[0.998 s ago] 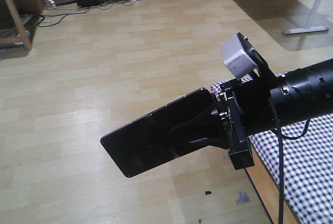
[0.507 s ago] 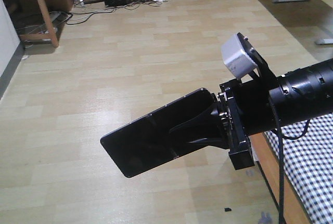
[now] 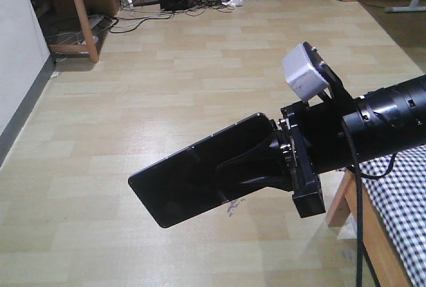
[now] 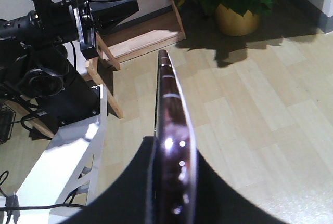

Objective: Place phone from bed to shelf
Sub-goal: 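Drive the base away from the bed toward the wooden shelf, holding phone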

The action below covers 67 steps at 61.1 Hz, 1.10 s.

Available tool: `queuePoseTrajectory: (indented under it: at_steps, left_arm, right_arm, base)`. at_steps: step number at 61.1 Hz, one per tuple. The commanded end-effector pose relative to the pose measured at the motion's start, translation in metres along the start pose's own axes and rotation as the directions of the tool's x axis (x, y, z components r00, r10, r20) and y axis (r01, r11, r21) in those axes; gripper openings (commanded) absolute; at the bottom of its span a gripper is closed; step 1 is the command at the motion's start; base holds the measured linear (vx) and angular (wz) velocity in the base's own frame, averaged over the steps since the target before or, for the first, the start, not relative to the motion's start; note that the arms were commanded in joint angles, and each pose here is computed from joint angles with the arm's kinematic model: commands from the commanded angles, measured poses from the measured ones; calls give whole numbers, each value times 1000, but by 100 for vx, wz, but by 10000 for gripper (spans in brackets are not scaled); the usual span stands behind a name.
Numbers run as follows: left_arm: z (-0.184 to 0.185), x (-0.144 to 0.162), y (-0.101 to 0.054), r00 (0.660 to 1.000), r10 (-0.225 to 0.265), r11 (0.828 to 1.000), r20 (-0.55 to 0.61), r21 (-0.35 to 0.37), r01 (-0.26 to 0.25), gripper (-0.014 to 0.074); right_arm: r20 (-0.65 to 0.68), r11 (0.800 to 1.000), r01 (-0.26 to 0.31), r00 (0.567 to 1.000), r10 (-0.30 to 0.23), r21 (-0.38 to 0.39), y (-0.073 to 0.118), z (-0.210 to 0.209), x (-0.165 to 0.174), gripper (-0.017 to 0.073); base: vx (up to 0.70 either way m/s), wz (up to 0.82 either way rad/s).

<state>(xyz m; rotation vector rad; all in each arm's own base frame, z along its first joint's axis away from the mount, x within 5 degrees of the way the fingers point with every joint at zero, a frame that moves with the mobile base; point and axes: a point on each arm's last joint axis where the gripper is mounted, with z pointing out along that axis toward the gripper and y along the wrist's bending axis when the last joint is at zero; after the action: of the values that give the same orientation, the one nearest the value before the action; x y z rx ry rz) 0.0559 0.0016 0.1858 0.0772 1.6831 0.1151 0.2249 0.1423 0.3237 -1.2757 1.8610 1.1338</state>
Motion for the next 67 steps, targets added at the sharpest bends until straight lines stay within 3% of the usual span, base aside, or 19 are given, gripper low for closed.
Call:
queuePoseTrajectory:
  at_steps: [1,67]
  left_arm:
    - [-3,-14,2,995,-14,1000,101,-15,16,1]
    - [-3,-14,2,995,-14,1000,101,-15,16,1]
  right_arm:
    - [81,997,45,996,-40,-64,17,-9,-16,-3]
    - [81,997,45,996,-40,-64,17,-9,-16,-3]
  base:
    - [28,7]
    - [35,-4]
